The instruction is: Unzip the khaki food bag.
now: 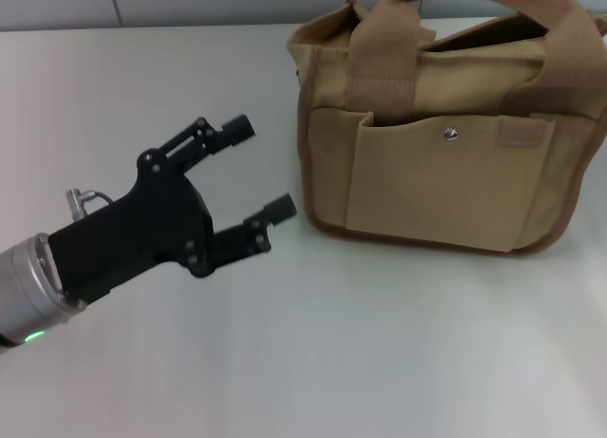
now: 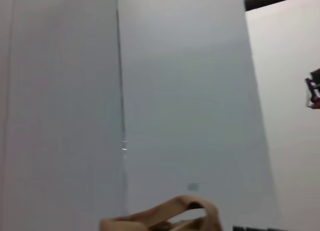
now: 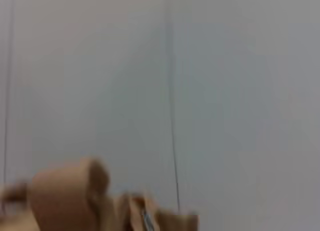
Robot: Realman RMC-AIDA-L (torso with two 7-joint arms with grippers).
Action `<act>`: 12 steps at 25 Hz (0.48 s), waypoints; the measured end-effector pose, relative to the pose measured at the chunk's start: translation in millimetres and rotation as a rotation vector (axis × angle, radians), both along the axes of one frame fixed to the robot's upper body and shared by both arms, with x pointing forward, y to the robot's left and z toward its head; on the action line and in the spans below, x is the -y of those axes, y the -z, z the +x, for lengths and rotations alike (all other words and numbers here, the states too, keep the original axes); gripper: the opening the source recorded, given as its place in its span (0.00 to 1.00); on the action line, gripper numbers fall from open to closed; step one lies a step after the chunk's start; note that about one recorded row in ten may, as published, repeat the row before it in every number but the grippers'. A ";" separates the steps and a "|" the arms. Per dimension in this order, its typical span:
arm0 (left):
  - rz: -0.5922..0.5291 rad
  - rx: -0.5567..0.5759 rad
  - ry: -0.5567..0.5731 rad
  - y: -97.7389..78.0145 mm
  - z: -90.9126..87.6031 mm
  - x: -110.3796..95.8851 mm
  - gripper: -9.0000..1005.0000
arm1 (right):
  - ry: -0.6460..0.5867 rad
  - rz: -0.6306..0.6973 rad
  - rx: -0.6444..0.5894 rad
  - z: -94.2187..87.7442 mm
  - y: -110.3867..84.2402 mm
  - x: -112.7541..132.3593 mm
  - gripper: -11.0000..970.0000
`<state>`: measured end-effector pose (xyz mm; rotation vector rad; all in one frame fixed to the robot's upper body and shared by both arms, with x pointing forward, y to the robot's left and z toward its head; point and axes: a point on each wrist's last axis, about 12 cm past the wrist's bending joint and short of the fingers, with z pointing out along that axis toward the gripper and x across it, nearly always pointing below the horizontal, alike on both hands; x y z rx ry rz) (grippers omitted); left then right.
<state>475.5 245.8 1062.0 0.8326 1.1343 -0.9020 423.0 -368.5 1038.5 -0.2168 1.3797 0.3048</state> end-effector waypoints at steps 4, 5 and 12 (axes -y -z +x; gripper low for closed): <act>0.032 -0.023 0.076 -1.3 -2.9 0.5 0.76 | -0.169 0.152 0.004 -19.2 -10.4 -2.1 0.87; 0.051 -0.044 0.103 -0.5 -3.2 0.9 0.78 | -0.260 0.159 -0.020 -20.0 -13.6 -4.5 0.87; 0.180 -0.170 0.261 3.4 -1.8 5.1 0.83 | -0.869 -0.006 -0.213 -11.9 -21.3 -41.8 0.87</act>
